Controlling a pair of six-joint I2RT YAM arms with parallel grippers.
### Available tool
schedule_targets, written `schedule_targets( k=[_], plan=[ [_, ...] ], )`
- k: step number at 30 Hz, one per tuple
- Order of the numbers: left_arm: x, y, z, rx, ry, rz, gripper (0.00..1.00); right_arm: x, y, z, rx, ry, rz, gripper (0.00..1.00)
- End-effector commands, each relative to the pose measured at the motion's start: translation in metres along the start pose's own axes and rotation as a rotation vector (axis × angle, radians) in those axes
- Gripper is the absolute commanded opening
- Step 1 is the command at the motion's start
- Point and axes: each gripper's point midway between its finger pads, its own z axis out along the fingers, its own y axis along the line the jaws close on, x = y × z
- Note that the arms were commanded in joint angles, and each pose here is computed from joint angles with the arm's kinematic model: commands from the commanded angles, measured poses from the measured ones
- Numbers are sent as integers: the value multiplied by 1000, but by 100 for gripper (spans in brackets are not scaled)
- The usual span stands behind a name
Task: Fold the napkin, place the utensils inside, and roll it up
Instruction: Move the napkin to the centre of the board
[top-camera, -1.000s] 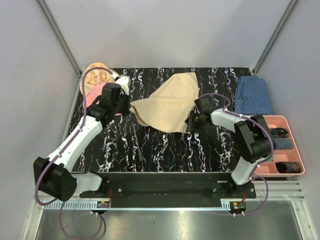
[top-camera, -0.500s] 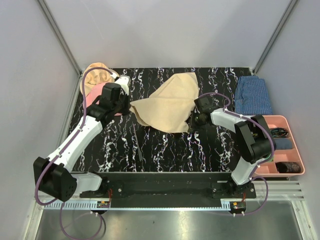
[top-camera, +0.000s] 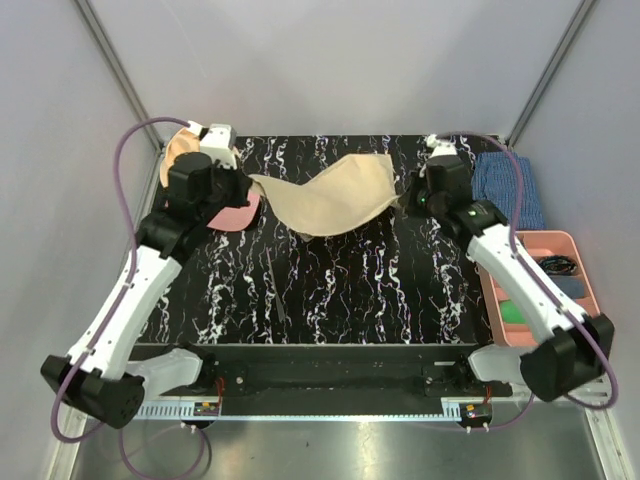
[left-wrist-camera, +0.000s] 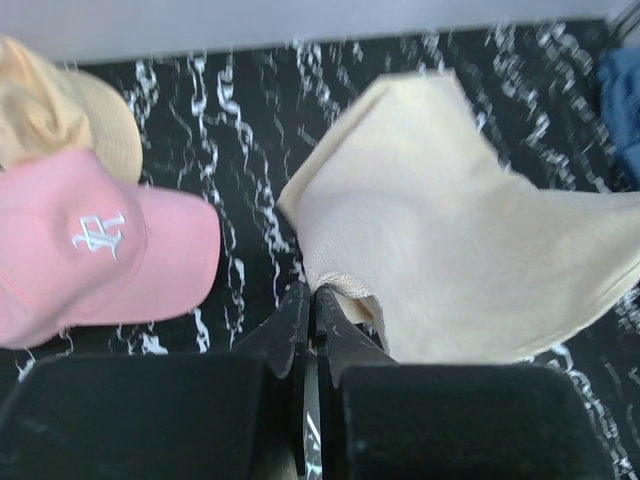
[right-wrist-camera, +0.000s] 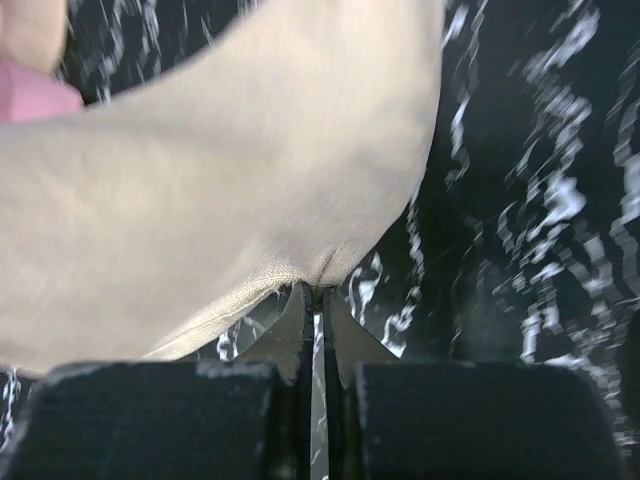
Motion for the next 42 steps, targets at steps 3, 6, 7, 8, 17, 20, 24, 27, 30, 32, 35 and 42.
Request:
schedule_targets(
  k=[3,6,7,8,17,20,24,27,30,32,35,42],
  plan=[
    [-110,-21,-67,87,-316,34,0,-110,-10,-92,114,-371,-109,0],
    [-143,-36,-98,154,-409,58,0,-146,-7,-135,116,-495,-127,0],
    [-151,-38,-106,164,-431,61,0,-154,-6,-147,114,-525,-131,0],
    [-165,-42,-120,177,-472,65,0,-167,-2,-163,101,-569,-128,0],
    [-199,-43,-86,146,-457,85,0,-208,-2,-160,191,-623,-188,0],
    [-186,-36,-44,109,-373,81,0,-216,-9,-133,254,-608,-231,0],
    [-177,-27,-10,76,-322,78,0,-231,-22,-109,298,-585,-243,0],
    [-175,-22,8,70,-305,103,0,-250,-36,-113,298,-614,-204,0],
    [-178,-15,14,53,-299,104,0,-263,-43,-125,261,-639,-178,0],
    [-186,-18,3,68,-322,108,0,-267,-38,-140,243,-657,-177,0],
    [-202,-29,-32,120,-391,138,0,-269,-25,-171,183,-700,-170,0],
    [-231,-31,-146,109,-586,215,0,-259,-5,-274,68,-856,-186,0]
  ],
)
